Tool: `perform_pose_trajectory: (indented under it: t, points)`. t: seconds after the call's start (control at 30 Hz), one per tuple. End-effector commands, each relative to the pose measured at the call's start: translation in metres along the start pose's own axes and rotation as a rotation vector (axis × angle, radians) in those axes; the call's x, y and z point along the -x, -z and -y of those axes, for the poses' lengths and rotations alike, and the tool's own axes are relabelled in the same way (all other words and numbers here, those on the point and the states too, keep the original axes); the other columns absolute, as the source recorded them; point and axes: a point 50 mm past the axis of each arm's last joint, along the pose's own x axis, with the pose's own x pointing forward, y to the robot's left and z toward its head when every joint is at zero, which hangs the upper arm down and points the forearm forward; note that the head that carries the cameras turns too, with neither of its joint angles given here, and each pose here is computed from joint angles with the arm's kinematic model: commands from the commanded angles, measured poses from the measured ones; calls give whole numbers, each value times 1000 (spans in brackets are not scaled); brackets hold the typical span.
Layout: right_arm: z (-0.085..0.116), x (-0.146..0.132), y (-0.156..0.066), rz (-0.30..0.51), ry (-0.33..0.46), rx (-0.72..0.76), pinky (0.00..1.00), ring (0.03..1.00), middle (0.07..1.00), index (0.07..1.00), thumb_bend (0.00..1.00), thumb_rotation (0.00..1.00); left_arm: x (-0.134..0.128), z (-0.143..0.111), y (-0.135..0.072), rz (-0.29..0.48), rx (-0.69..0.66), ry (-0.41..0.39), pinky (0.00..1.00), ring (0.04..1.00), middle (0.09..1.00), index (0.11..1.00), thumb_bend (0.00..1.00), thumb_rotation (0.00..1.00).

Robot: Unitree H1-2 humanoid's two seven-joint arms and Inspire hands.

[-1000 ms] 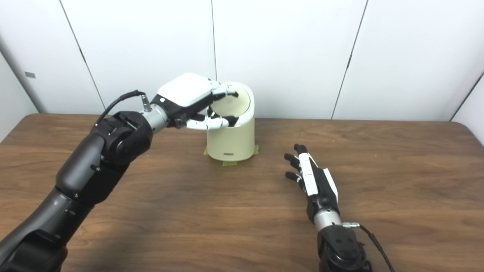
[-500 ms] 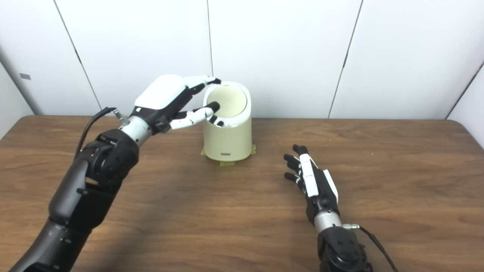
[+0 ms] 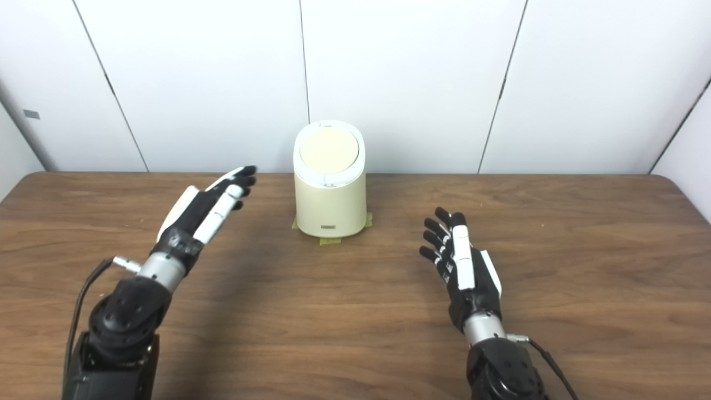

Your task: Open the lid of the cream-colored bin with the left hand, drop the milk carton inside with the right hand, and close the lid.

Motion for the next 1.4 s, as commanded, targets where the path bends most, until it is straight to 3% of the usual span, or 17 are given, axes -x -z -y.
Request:
perform_pose_trajectory:
  t: [0.0,0.17,0.47,0.7,0.87,1.37]
  points:
    - [-1,-1,-20,111,-5,-26,818,893,883,917,632,997,5,1,-11,87,114,-44,901,921,929,937,370,1000]
    - [9,0,-20,136,0,-46,865,915,903,935,630,1000,29,15,5,85,263,-100,946,947,950,954,402,1000]
    - [24,5,-20,157,-20,-7,957,967,942,957,656,1000,54,21,15,59,351,-153,973,969,968,975,471,1000]
    - [35,6,-23,166,-56,-11,1000,1000,976,964,687,1000,59,18,19,70,363,-157,1000,996,988,998,469,1000]
    - [32,7,-24,161,-71,4,1000,1000,996,970,651,1000,58,16,21,72,366,-165,1000,998,991,1000,467,1000]
    - [31,10,-24,152,-55,72,1000,1000,1000,980,659,1000,56,20,15,54,364,-175,1000,994,987,990,445,1000]
